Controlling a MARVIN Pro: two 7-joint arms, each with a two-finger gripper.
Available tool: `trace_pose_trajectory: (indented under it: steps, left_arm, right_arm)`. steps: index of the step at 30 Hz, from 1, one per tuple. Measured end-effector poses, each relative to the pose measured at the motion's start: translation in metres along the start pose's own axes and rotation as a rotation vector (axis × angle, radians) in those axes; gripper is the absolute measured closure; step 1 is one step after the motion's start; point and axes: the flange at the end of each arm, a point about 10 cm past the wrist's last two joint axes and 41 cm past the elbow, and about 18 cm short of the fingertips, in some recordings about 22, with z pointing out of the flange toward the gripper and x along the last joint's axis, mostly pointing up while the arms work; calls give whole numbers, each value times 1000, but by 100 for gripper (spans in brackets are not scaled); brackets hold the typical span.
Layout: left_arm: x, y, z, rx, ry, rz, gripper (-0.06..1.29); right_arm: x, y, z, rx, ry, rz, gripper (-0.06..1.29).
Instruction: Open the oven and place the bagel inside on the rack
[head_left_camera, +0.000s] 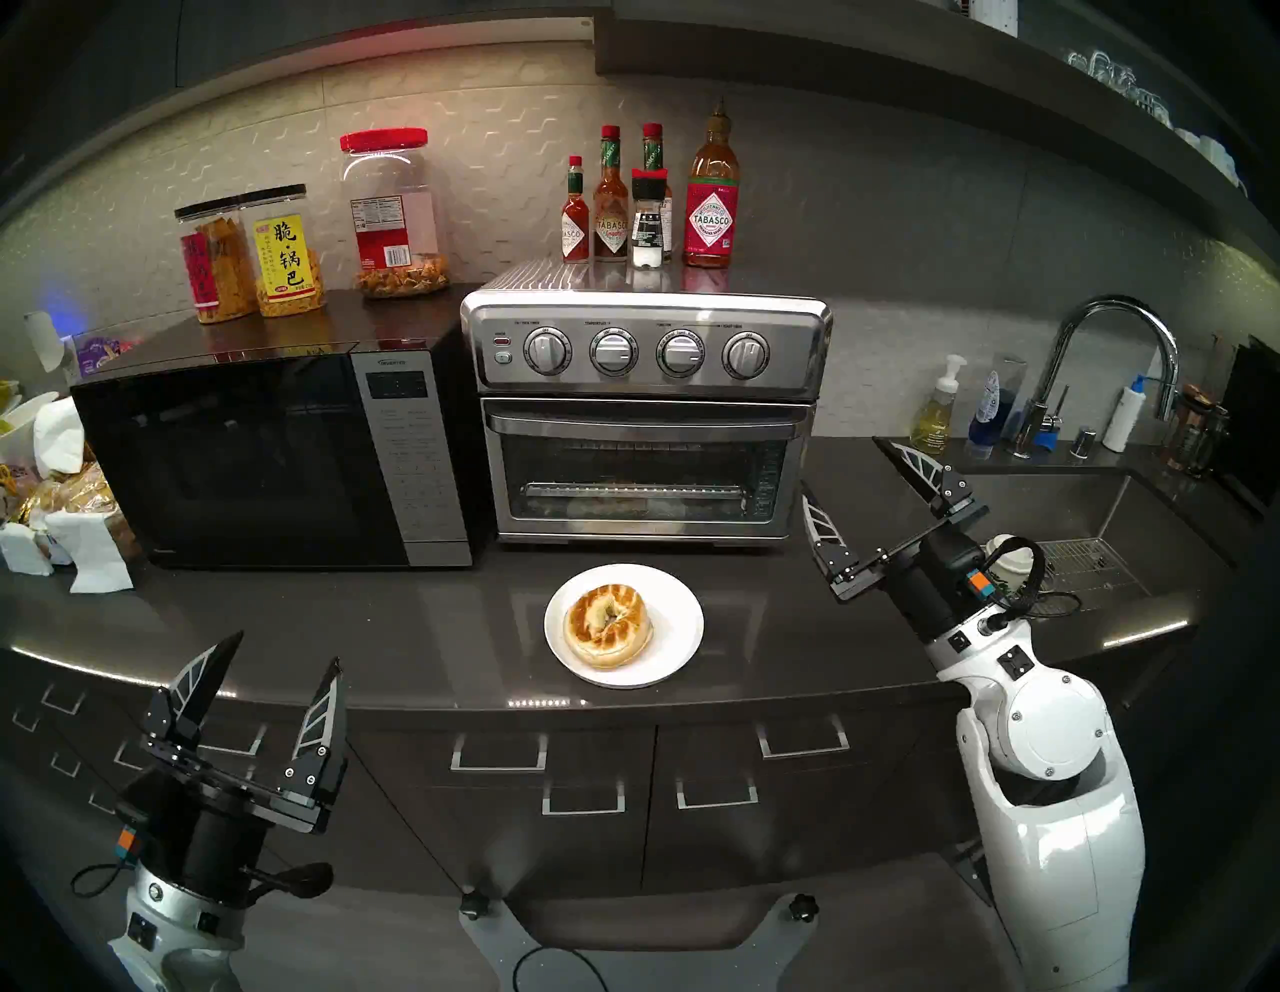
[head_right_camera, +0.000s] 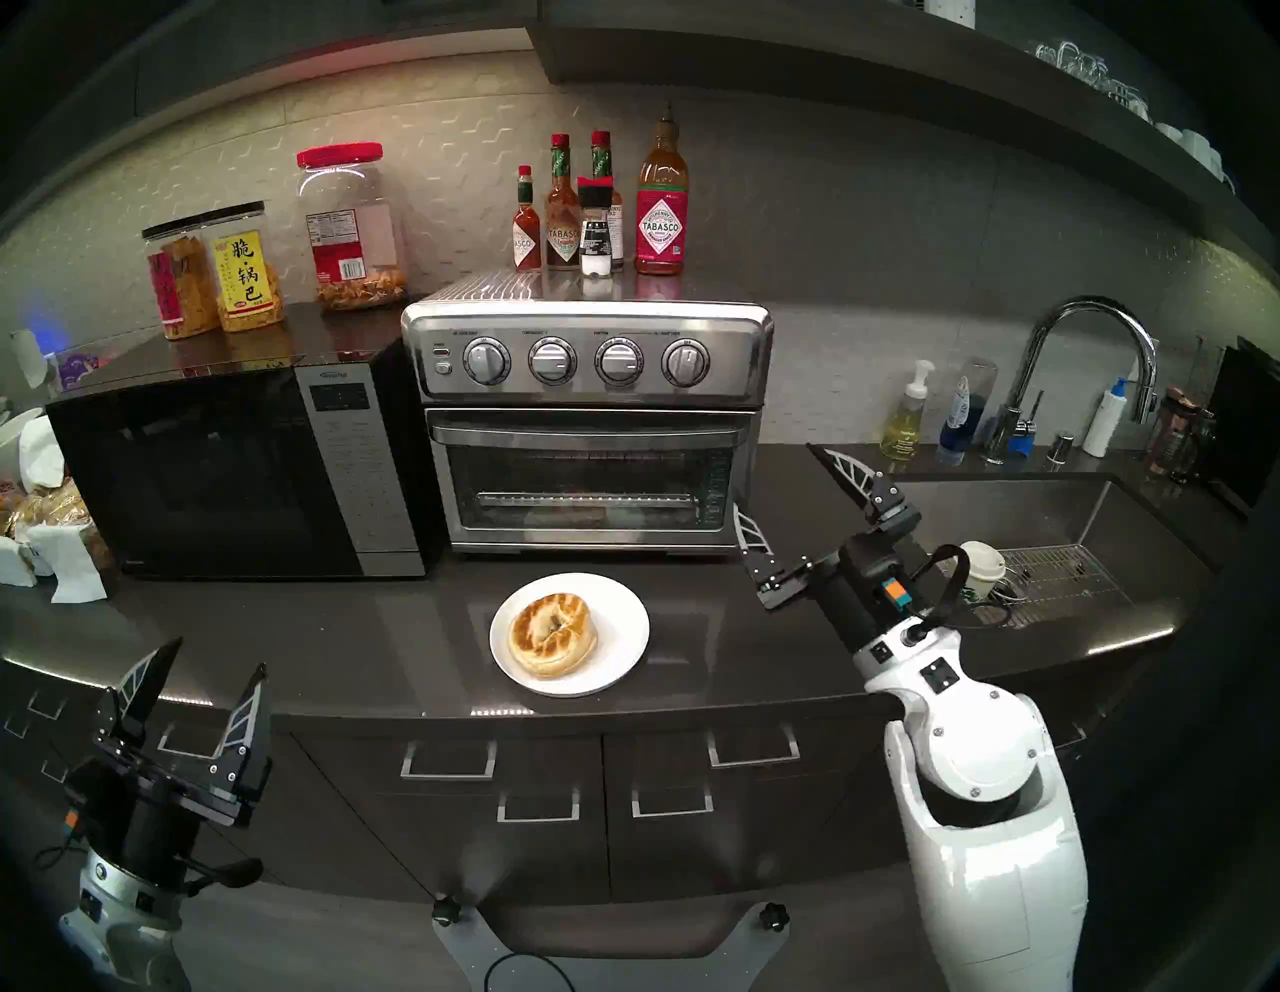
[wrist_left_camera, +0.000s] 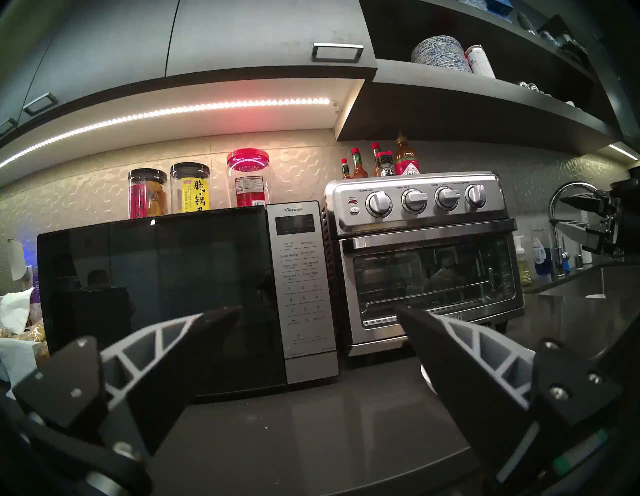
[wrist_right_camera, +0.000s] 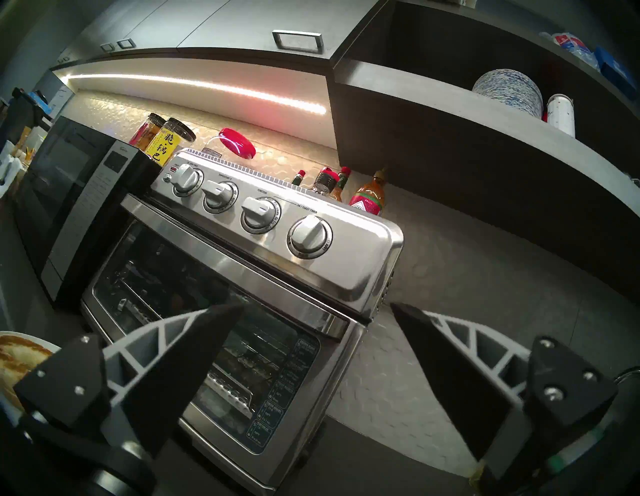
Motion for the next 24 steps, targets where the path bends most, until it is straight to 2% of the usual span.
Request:
trace_pose_trajectory:
  steps: [24]
  left_arm:
    - [0,0,0,0,0,0,-4]
  right_arm:
    - [1,2,-2,-3,-2,0,-2]
